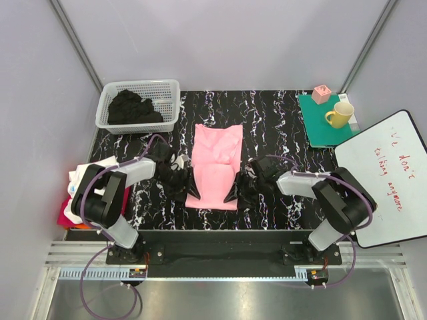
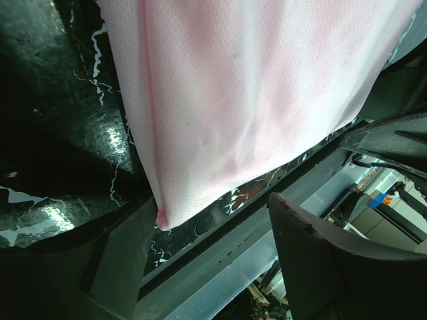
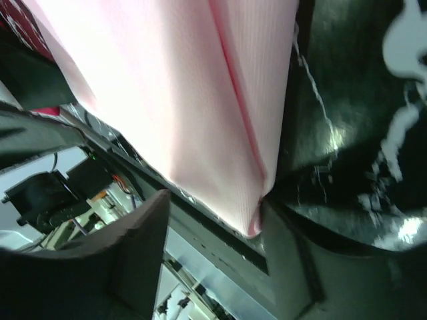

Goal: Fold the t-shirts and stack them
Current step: Grab one side of the 2/3 rectangular tshirt with both arms, then fold the long partially folded tshirt into a neat square

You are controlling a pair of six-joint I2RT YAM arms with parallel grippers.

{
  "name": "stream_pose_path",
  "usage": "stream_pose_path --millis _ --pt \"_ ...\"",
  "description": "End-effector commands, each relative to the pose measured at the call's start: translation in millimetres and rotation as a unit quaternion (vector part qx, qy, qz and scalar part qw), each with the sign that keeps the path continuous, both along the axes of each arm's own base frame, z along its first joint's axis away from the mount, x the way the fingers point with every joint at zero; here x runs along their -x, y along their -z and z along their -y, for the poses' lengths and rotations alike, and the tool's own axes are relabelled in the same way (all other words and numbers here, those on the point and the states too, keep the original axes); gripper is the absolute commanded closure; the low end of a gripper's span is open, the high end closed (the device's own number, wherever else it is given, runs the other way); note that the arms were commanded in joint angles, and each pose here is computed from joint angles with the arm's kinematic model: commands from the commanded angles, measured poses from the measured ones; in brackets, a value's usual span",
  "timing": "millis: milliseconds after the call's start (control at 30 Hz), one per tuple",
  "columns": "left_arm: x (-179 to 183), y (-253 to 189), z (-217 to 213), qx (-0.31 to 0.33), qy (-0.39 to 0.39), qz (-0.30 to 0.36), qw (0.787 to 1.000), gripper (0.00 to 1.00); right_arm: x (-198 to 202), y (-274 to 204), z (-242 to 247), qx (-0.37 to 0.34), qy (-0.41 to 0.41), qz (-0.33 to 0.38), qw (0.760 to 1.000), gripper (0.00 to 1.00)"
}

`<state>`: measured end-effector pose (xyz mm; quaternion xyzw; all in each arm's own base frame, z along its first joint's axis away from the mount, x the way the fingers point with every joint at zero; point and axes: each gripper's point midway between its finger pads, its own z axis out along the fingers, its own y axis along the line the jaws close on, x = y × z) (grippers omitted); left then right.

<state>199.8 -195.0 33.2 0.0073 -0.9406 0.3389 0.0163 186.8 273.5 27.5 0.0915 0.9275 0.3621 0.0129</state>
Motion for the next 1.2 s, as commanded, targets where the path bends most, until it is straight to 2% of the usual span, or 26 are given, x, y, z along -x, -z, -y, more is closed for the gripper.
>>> stream_pose_path --millis 0,33,100,133,167,233,267,300,500,633,800,1000,1167 --pt "8.5 15.2 -10.9 -0.031 0.001 -0.005 1.000 0.32 -3.2 36.2 3.6 0.034 0.017 -0.013 0.999 0.41" --pt "8.4 15.4 -11.1 -0.032 0.002 -0.005 0.999 0.43 -3.3 40.0 2.0 0.036 0.017 -0.021 0.999 0.48" --pt "8.6 16.4 -10.7 -0.032 0.002 -0.010 0.999 0.51 -3.2 39.3 -1.8 0.028 0.015 -0.032 0.999 0.55" --pt "9.3 16.9 -10.3 -0.030 0.002 -0.013 0.999 0.63 -3.2 39.7 -2.9 0.030 0.014 -0.038 0.999 0.60" --pt "8.9 17.3 -10.1 -0.031 0.002 -0.016 0.999 0.70 -2.0 39.4 -2.2 0.034 0.016 -0.047 0.998 0.71" --pt "9.5 17.0 -9.4 -0.030 0.002 -0.021 0.999 0.83 5.4 39.9 3.8 0.056 0.014 -0.072 0.996 0.81" --pt "7.9 15.0 -9.1 -0.030 0.002 -0.020 0.999 0.94 1.7 33.3 0.2 0.053 0.012 -0.073 0.996 0.86" --pt "7.7 14.0 -9.8 -0.032 0.003 -0.019 0.999 0.99 2.2 30.4 0.8 0.057 0.008 -0.074 0.996 0.91" --pt "-3.8 -17.9 -4.9 -0.022 0.004 0.000 1.000 1.00 -2.6 -13.5 -0.7 0.054 -0.007 -0.054 0.997 0.94" --pt "-24.8 -54.4 0.6 -0.014 0.003 0.042 0.999 1.00 -11.9 -50.0 -3.4 0.047 -0.011 -0.015 0.999 0.94" --pt "-45.1 -82.3 8.4 -0.003 -0.004 0.064 0.998 0.99 -32.8 -70.1 -4.3 0.050 -0.018 0.029 0.998 0.92" --pt "-74.3 -100.2 20.9 0.013 -0.008 0.082 0.996 0.99 -78.2 -85.2 -4.7 0.054 -0.022 0.063 0.996 0.92" --pt "-104.7 -112.1 30.5 0.019 -0.014 0.101 0.995 0.96 -132.1 -98.8 8.1 0.056 -0.018 0.100 0.993 0.91"
